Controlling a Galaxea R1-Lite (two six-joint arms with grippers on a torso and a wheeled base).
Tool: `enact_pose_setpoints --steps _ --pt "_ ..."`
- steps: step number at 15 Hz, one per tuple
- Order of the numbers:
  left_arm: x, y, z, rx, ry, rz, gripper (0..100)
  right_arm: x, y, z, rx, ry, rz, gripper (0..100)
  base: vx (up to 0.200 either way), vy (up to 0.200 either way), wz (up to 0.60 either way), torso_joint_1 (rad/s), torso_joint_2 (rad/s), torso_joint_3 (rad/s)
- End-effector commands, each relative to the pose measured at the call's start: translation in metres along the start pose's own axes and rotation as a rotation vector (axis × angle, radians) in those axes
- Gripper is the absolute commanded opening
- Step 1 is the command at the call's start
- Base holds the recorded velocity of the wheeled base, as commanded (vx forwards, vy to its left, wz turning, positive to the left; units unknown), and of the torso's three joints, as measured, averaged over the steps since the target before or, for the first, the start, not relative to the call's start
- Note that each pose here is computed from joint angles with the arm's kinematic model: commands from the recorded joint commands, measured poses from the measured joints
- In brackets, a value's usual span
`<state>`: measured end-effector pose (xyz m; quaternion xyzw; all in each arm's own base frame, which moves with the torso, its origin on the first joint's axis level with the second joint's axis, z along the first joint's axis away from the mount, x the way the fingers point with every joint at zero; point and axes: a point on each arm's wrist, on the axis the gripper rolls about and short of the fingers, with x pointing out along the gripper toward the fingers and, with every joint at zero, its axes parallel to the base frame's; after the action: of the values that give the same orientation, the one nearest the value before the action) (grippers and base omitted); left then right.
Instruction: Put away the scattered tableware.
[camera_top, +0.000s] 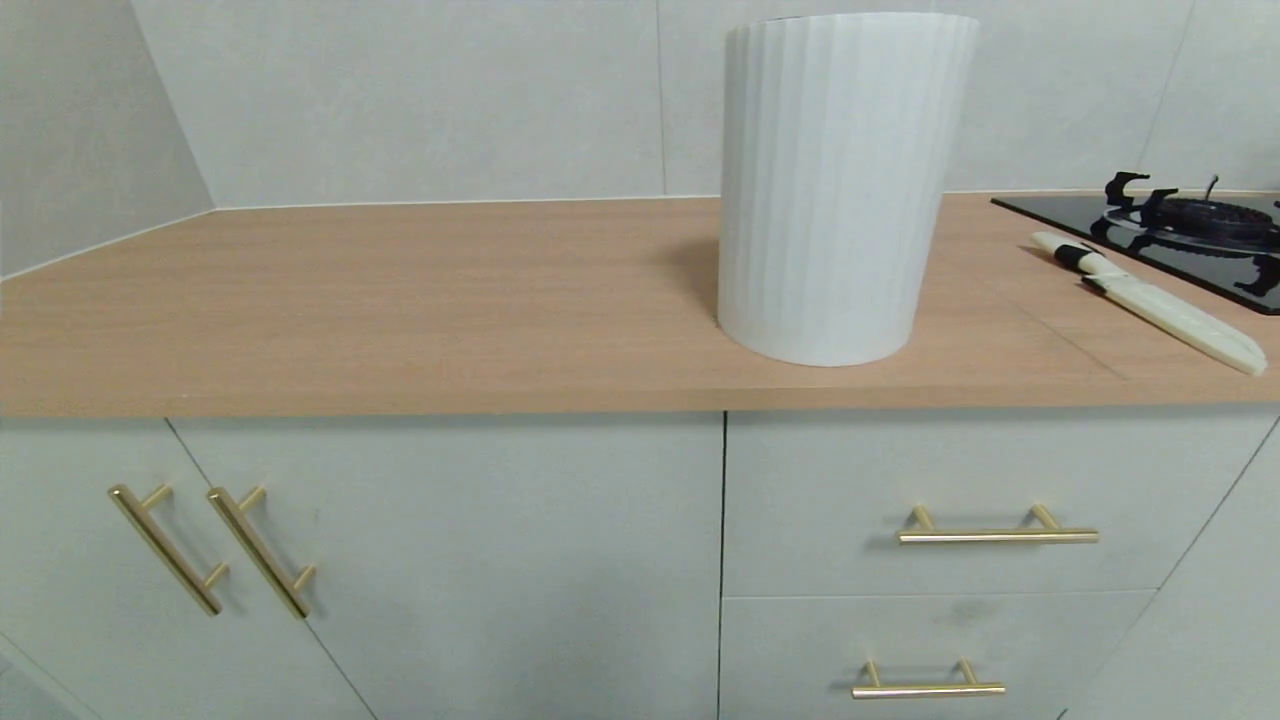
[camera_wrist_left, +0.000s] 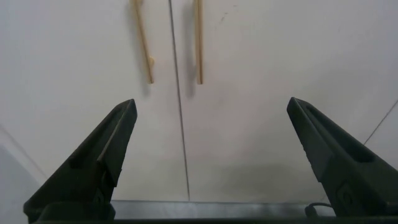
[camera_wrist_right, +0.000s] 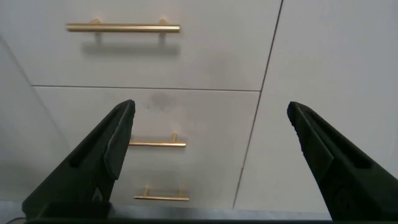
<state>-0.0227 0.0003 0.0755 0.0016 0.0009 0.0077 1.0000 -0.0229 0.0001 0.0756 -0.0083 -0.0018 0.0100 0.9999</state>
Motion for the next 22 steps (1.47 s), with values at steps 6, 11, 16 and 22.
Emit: enact_pose_setpoints --steps 6,11,16,22 --pt "0.0 0.0 0.0 0.0 0.0 0.0 100 0.0001 0.0 0.0002 0.0 0.0 0.0 100 0.0 -0.133 0.0 0.0 0.0 0.002" --pt "0.0 0.0 0.0 0.0 0.0 0.0 100 0.0001 0.0 0.0 0.0 0.002 0.0 100 0.0 0.0 0.0 0.0 0.0 0.0" --pt "0.0001 0.0 0.0 0.0 0.001 0.002 100 0.0001 0.0 0.0002 0.0 0.0 0.0 100 0.0 0.0 0.0 0.0 0.0 0.0" --pt "0.0001 0.0 0.0 0.0 0.001 0.0 100 0.0001 0.0 0.0 0.0 0.002 0.0 100 0.0 0.0 0.0 0.016 -0.07 -0.048"
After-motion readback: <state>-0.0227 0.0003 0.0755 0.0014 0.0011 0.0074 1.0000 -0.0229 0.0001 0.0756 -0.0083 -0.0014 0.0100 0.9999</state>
